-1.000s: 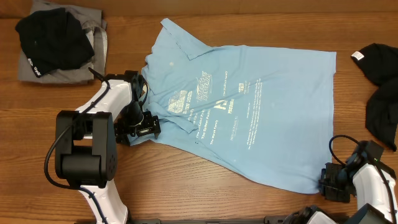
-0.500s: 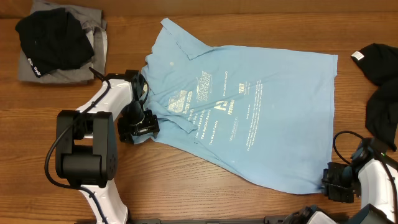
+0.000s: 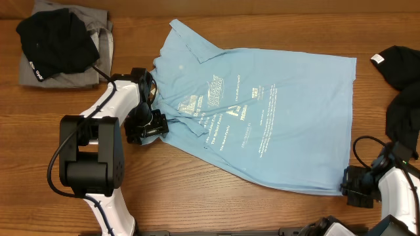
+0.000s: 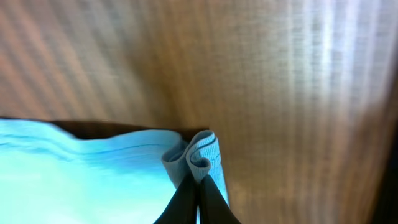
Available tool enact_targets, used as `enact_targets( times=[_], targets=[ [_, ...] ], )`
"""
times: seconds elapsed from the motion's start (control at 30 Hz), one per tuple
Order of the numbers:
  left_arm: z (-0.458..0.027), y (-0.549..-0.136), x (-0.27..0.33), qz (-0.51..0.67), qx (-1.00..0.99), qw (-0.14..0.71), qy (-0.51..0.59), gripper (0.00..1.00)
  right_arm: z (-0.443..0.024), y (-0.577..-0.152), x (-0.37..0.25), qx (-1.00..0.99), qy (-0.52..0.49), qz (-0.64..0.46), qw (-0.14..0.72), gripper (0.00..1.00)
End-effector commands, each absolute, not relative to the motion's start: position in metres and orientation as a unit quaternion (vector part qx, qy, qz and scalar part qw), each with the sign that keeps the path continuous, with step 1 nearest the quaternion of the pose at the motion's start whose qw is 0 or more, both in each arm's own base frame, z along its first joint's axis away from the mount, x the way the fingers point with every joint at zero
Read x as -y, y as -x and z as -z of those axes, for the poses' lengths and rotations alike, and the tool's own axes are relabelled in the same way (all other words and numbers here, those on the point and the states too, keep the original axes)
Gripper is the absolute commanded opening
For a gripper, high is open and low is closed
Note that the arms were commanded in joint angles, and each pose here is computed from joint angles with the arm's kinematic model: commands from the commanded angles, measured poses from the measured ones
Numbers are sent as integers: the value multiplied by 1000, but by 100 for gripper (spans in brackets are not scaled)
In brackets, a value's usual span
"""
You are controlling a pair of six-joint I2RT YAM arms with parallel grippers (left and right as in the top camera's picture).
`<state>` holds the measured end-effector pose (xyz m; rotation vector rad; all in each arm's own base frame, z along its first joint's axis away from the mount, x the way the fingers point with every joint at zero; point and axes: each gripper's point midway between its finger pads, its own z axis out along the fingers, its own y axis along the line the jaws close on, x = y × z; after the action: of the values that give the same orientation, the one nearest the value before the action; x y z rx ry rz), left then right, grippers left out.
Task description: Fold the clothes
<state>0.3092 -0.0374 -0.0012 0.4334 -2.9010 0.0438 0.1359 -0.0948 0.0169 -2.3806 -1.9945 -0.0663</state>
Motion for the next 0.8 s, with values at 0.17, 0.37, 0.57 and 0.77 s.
enact_targets(
  times=[0.17,0.37,0.57,0.77],
  targets=[
    [4,-322,39,-20,984,89,-154,80,-28,-183,101,642,758,107,-42,4],
    [-2,-324,39,-21,984,86,-153,76,-30,-192,106,642,755,115,-64,4],
    [-32,-344,41,-34,989,30,-142,73,-35,-208,108,643,747,146,-87,4],
    [-67,-363,43,-51,989,-35,-135,74,-41,-224,112,642,738,172,-114,4]
  ],
)
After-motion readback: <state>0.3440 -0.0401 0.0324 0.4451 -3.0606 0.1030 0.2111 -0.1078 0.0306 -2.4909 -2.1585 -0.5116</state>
